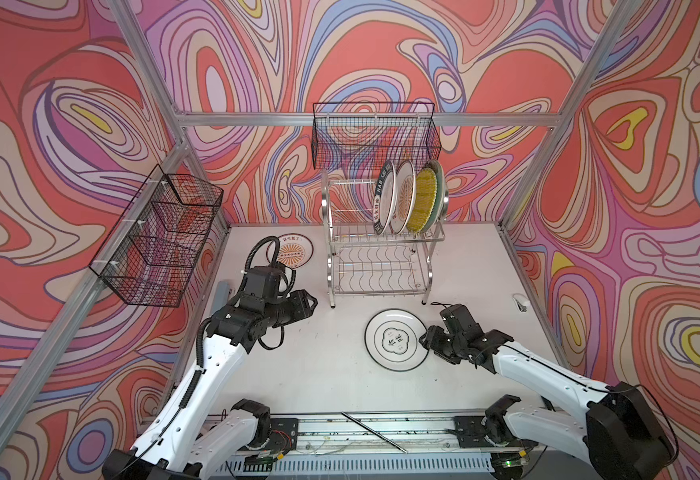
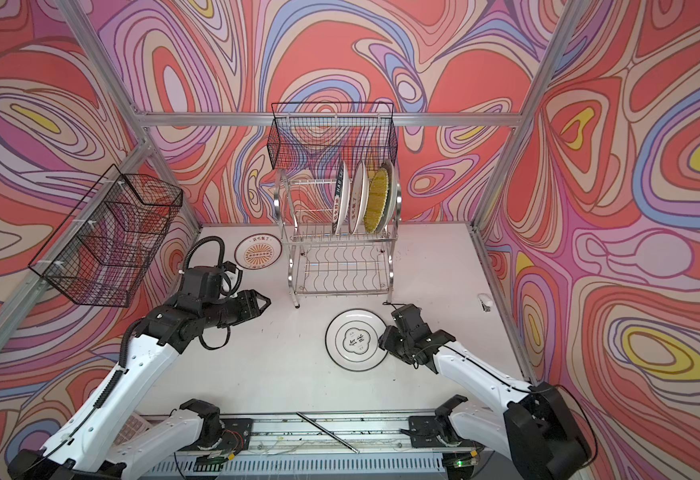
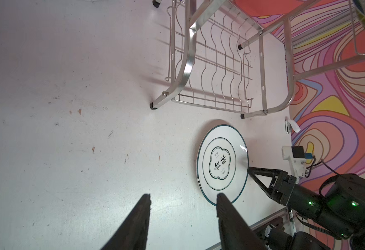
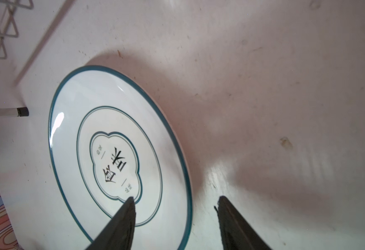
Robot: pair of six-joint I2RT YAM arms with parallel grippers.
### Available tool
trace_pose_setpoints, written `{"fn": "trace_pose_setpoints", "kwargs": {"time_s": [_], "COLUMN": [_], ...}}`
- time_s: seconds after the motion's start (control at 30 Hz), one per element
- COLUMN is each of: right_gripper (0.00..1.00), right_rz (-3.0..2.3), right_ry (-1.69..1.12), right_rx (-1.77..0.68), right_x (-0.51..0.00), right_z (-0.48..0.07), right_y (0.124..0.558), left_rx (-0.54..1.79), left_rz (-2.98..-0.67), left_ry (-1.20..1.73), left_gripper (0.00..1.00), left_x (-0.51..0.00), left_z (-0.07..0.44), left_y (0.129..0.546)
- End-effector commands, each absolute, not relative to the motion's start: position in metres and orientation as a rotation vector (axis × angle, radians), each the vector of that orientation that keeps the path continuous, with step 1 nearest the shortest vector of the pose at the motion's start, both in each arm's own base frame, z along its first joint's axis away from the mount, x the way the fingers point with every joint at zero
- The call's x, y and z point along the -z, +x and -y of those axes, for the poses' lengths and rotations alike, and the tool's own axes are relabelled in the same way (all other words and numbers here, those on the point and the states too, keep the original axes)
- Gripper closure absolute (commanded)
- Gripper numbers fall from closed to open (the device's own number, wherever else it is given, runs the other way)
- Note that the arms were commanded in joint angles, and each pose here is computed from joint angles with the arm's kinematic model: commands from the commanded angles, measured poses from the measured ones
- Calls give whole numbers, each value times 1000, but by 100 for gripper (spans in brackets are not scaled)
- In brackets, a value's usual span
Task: Load the plates into the dish rack
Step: 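Lower the right gripper onto the plate's rim while the left gripper approaches the plate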
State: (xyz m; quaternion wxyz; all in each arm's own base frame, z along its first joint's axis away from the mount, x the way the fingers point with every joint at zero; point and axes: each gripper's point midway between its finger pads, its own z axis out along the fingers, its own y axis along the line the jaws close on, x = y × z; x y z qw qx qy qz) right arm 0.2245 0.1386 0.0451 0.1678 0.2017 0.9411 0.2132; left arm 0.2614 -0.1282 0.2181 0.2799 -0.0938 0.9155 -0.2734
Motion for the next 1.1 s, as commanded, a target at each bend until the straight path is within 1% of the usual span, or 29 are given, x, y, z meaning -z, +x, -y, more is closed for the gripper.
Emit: {"fn": "trace_pose_setpoints", "kwargs": {"time_s": [0.0, 0.17, 0.43, 0.67, 0.77, 0.9, 1.07], "right_gripper": [41, 47, 53, 63, 69, 85, 95], "right_rz": [-2667, -2652, -2614, -2584, -2563, -2545, -2546], "right_ry": [549, 524, 476, 484, 491, 481, 459], "right_rx": [-663, -701, -737, -785, -823, -843, -820], "right_x": [-43, -39, -34, -22, -18, -16, -20], "right_z": [-143, -146, -151, -154, -156, -155, -152], "right_y": [227, 230, 235, 236, 233, 230, 228], "left_rx": [755, 780, 829, 832, 830, 827, 823], "left_rz": [-2424, -2443, -2488, -2484, -2483, -2496, -2497], "left_ry": [-191, -194, -210, -190, -175, -168, -156], "left_gripper": [48, 48, 49, 49, 49, 49, 49], "left_x": [-230, -217, -188, -189, -192, -189, -188], "left_z": [135, 141, 152, 153, 154, 155, 156], "left_y": [265, 261, 246, 244, 245, 245, 245]}}
